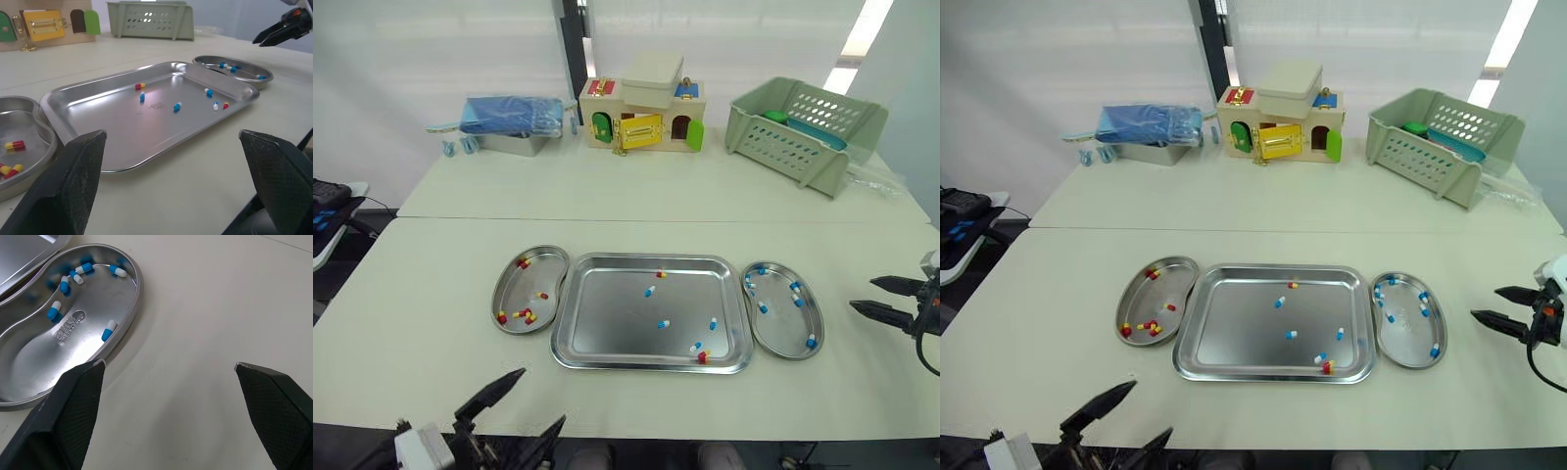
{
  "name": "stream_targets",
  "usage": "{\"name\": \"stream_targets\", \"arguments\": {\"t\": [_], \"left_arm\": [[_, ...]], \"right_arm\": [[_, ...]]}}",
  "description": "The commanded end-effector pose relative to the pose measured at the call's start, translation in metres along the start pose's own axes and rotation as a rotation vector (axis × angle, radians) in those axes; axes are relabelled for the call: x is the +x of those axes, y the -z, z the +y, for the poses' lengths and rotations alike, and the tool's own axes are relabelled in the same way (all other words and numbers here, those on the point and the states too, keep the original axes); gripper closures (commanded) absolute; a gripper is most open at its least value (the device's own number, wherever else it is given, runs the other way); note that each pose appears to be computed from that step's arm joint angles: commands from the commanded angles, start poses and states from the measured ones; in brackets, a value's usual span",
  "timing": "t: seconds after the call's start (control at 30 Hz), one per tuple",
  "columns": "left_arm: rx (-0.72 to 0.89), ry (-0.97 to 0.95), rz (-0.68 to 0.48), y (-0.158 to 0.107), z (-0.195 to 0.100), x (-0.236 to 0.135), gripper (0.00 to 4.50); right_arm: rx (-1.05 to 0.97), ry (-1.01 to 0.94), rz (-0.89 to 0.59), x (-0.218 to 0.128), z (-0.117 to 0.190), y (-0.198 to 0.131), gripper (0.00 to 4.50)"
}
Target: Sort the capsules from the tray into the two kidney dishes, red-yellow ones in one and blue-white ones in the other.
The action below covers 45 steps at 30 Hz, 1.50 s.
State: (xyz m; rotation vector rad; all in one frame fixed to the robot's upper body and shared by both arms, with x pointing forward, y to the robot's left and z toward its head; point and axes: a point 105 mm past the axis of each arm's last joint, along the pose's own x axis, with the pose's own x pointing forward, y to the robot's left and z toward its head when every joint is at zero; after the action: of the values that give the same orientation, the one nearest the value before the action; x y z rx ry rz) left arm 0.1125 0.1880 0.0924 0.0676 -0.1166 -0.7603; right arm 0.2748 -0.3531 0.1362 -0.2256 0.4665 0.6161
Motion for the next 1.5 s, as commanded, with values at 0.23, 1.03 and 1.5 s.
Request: {"name": "stream_targets", "arguments": {"t": [0.23, 1.03, 1.5], "left_arm": [[0.052, 0.115, -0.073, -0.003, -0.021, 0.007, 0.01], [0.046, -0.027, -0.099, -0.005, -0.011, 0.018, 0.01], [0.058, -0.097, -0.109, -0.008, -0.003, 0.023, 0.00]], "right_arm": [[-0.064, -0.009, 0.023, -0.010, -0.006, -0.010, 0.00], [-0.511, -0.699, -0.046, 0.091, 0.195, -0.134, 0.00], [-0.684, -0.673, -0.015, 0.167, 0.236, -0.125, 0.95]]}}
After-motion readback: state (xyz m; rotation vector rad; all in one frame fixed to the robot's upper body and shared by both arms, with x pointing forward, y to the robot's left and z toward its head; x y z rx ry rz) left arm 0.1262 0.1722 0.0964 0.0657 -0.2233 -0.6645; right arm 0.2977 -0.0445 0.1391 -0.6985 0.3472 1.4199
